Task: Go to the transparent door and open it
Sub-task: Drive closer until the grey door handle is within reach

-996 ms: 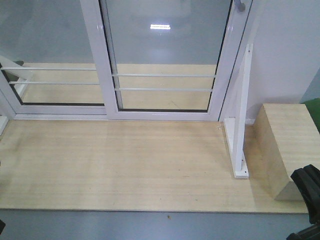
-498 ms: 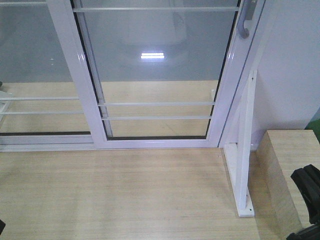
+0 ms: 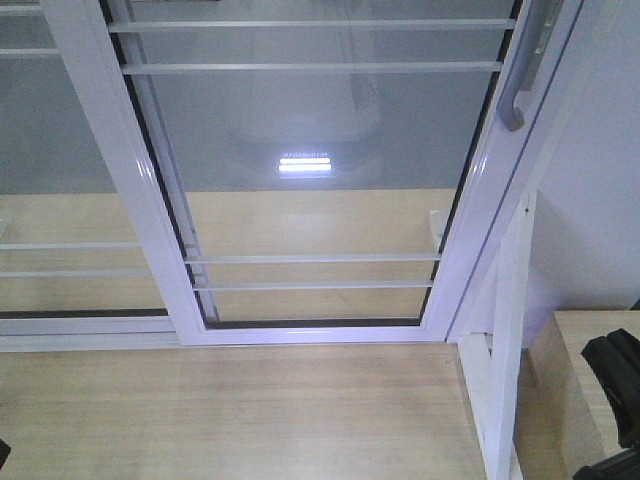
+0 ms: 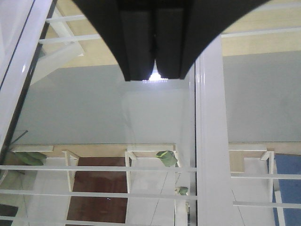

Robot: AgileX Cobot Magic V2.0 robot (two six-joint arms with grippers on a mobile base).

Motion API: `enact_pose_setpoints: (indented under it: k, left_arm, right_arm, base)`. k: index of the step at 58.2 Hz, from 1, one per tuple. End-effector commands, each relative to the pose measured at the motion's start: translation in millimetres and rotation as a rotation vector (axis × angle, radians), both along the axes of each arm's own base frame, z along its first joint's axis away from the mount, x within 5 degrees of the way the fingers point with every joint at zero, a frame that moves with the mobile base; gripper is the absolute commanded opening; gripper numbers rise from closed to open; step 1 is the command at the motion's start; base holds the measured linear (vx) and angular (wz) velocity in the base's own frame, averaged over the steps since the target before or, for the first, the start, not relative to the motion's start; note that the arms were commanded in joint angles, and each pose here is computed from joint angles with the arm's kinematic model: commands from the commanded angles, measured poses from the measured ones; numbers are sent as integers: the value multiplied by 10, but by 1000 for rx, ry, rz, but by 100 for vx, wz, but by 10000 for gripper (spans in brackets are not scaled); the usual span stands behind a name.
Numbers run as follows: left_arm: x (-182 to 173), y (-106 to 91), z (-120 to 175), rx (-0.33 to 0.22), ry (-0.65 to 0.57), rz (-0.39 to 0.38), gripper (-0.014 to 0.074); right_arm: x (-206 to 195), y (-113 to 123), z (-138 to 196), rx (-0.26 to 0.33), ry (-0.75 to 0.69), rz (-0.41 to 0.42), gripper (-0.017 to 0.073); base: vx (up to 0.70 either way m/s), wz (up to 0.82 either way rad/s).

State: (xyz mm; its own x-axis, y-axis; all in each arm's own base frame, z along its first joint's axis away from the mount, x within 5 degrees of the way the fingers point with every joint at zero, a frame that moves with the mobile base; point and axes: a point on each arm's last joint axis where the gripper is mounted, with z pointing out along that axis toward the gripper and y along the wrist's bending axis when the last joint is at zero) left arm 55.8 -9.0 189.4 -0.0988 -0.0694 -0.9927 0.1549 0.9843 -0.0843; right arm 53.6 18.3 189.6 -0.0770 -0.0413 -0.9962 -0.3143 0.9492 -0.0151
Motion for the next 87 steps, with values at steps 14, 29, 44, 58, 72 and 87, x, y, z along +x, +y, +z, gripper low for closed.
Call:
enact_pose_setpoints:
  k: [14,29,44,58,72,87]
  left_arm:
    - [-3,-5,40,-24,-82,-8,-6]
    - [-2,-5,40,-24,-81,-8,-6]
    - [12,-5,35,-21,-66,-2,-6]
    - [11,-6,37,-22,-68,-5,-6]
    - [11,-6,37,-22,-68,-5,-6]
    - [11,-6,37,-20,-68,-5,-6]
  right_arm:
    - [-1,-11,69,17,-91,-11,-5]
    - [0,-12,67,16,-89,-13,-5]
    - [33,-3,53,6,-55,-15,-5]
    - [32,-1,44,3,-46,-11,-5]
    - [32,-1,44,3,-46,-11,-5]
    - [32,-1,44,3,-46,-11,-5]
  base:
    - [23,0]
    - [13,0]
    - [0,1]
    - [0,-1]
    - [0,0]
    - [0,0]
